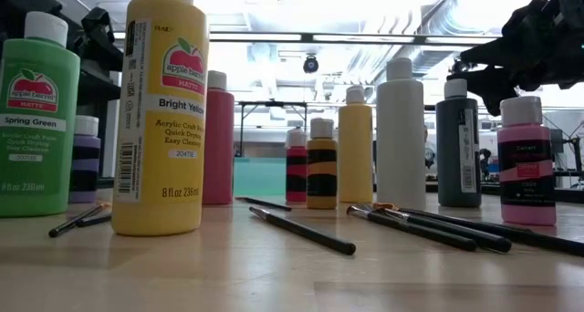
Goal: Pick & Place Paint Supplies
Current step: Put the violet paint bottle into the green bin
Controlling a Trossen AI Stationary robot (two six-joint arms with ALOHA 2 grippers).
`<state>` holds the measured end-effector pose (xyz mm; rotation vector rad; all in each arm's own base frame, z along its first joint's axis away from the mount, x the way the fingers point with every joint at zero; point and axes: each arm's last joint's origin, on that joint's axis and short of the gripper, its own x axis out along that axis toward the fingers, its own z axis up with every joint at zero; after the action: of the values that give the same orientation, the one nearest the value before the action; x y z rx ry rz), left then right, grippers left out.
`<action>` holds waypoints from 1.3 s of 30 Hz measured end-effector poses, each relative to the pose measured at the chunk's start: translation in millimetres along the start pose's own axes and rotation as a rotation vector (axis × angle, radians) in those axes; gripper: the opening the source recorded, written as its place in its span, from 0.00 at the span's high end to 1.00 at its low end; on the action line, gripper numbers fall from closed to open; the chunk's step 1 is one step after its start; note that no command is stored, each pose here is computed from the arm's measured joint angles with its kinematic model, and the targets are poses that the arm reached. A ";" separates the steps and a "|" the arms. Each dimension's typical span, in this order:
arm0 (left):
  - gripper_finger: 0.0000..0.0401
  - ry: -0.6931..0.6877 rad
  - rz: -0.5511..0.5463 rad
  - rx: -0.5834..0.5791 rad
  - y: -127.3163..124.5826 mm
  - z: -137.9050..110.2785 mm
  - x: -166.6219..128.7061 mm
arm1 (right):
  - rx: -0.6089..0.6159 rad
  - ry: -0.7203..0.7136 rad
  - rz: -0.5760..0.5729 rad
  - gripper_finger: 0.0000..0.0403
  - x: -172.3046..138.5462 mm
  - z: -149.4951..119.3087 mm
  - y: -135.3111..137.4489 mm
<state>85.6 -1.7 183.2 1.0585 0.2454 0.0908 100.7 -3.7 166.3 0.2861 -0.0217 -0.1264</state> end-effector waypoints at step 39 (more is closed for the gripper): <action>0.47 0.213 0.040 -0.962 63.5 29.7 -10.9 | 0.000 0.000 0.000 0.41 0.0 0.0 0.0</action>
<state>85.1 2.0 254.0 0.0933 0.3239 0.3221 100.7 -3.7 166.3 0.2861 -0.0215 -0.1265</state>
